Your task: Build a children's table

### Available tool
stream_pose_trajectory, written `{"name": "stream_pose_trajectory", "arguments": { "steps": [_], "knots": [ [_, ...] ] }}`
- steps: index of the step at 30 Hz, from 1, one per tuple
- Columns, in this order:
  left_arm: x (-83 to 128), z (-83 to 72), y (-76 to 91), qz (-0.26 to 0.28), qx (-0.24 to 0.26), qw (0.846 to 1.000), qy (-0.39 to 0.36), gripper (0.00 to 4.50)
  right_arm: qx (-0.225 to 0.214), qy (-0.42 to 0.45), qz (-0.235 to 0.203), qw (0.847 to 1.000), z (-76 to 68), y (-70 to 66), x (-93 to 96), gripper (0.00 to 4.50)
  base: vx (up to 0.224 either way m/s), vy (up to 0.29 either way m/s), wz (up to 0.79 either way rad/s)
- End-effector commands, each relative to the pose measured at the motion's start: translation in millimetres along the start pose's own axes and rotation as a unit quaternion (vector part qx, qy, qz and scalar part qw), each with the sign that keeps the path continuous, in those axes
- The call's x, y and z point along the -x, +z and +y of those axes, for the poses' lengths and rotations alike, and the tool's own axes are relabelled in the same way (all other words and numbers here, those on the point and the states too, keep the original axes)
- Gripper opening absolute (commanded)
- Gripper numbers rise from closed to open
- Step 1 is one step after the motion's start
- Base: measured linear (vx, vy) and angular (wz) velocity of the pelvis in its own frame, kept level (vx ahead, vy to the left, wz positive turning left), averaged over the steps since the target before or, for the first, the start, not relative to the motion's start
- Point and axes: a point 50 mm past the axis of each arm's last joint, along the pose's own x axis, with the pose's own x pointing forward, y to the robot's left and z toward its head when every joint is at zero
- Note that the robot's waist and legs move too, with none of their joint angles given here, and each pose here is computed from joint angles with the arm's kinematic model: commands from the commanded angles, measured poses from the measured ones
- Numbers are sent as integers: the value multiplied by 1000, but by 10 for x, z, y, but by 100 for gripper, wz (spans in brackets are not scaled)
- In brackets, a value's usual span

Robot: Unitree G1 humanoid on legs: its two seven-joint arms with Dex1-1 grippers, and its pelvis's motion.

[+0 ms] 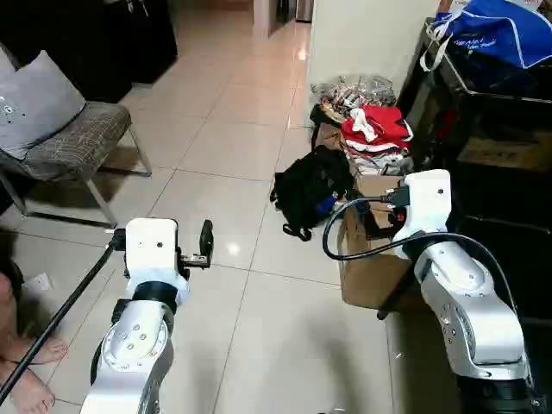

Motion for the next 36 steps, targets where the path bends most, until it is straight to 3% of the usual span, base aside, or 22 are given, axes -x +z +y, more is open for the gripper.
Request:
{"name": "stream_pose_trajectory", "arguments": {
  "steps": [1,10,11,14,24,31,36],
  "knots": [
    [3,2,35,-4,-2,1000,5,450,-1,3,-10,1000,7,59,3,446,0,0,0],
    [-5,-4,44,2,-6,1000,8,450,4,6,7,1000,35,43,27,446,0,0,0],
    [-124,12,148,-6,4,999,35,450,-17,4,-9,1000,132,99,-85,446,0,0,0],
    [-170,-20,210,-14,11,999,35,450,-32,-6,-22,999,129,145,-125,446,-23,3,0],
    [-161,55,196,-13,-4,999,46,450,-34,25,-21,999,231,170,-151,446,-7,1,0],
    [-76,38,194,-9,-5,1000,27,450,-53,2,-27,998,136,218,-181,446,1,-7,-28],
    [-114,43,278,-24,-23,999,23,450,-52,-8,-46,998,149,336,-133,446,8,-16,-37]
  ]
}}
